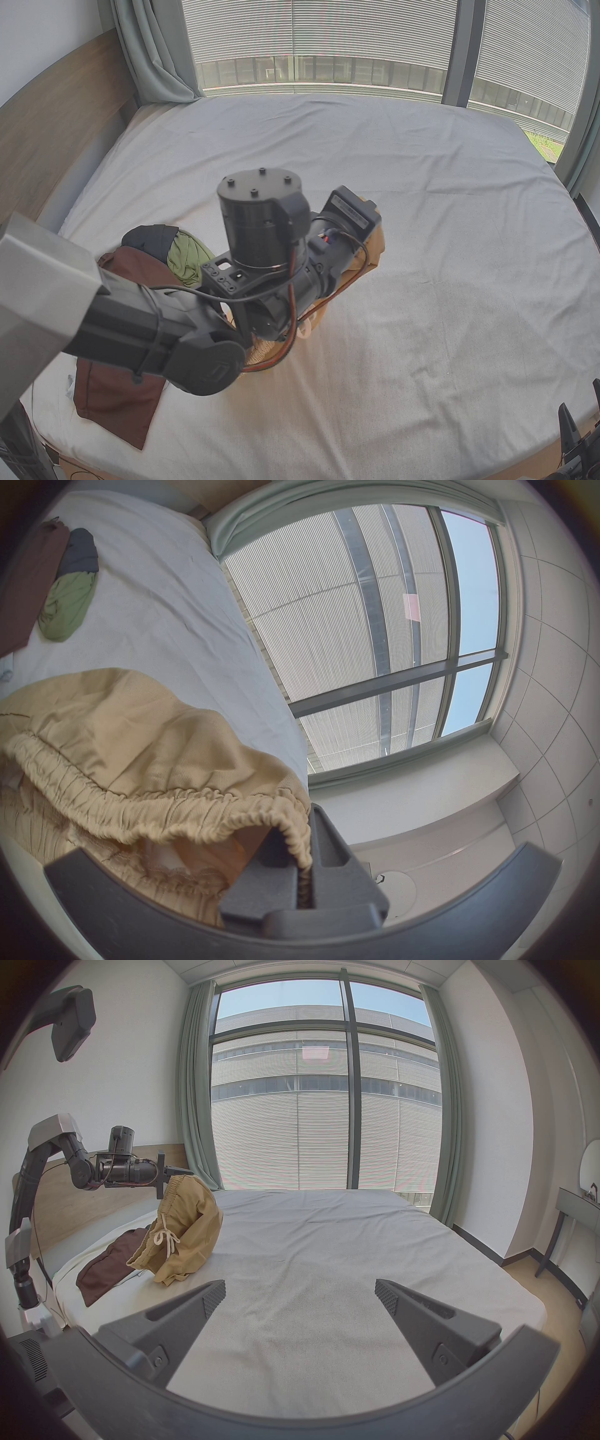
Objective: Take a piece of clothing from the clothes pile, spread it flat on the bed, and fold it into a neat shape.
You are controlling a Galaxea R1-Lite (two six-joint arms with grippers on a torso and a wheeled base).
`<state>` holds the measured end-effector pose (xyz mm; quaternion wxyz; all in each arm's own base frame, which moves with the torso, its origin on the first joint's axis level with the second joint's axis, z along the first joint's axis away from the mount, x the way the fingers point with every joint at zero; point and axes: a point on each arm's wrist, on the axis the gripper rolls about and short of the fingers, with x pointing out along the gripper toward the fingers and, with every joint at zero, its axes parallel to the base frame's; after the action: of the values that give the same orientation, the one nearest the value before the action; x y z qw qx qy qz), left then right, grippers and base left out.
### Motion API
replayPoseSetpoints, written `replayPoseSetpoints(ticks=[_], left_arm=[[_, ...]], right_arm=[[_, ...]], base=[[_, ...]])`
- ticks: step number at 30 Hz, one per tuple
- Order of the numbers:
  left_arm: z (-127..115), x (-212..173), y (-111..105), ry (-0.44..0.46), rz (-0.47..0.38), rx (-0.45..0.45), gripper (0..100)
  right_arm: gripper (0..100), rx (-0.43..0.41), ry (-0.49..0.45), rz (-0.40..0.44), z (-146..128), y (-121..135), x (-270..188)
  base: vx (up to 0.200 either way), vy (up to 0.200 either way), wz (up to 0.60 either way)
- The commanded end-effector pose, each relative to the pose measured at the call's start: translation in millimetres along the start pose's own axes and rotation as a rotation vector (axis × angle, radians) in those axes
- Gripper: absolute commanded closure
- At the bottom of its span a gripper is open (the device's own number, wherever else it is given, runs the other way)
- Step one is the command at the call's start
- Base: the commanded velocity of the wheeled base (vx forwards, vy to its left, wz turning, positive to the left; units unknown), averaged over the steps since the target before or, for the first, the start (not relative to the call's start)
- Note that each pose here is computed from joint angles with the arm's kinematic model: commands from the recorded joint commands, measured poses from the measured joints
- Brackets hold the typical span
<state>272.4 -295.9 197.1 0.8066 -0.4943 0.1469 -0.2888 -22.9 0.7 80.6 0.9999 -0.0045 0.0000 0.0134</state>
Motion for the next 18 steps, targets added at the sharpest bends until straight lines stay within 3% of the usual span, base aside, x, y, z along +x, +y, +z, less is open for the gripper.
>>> replayPoseSetpoints(ticks=[1, 11, 18], left_arm=[[-21, 12, 0, 0.046, 0.0, 0.001, 100], [-46, 20, -17, 0.092, -0.055, -0.016, 100], [-44, 20, -54, 0.091, -0.141, -0.042, 100]], right_arm=[[0, 0.0, 0.0, 0.001, -5, 0, 0], [0, 0.0, 0.0, 0.001, -5, 0, 0], [0, 0.0, 0.0, 0.001, -5, 0, 0]], base=[[0.0, 0.0, 0.0], [0.0, 0.0, 0.0], [0.0, 0.0, 0.0]])
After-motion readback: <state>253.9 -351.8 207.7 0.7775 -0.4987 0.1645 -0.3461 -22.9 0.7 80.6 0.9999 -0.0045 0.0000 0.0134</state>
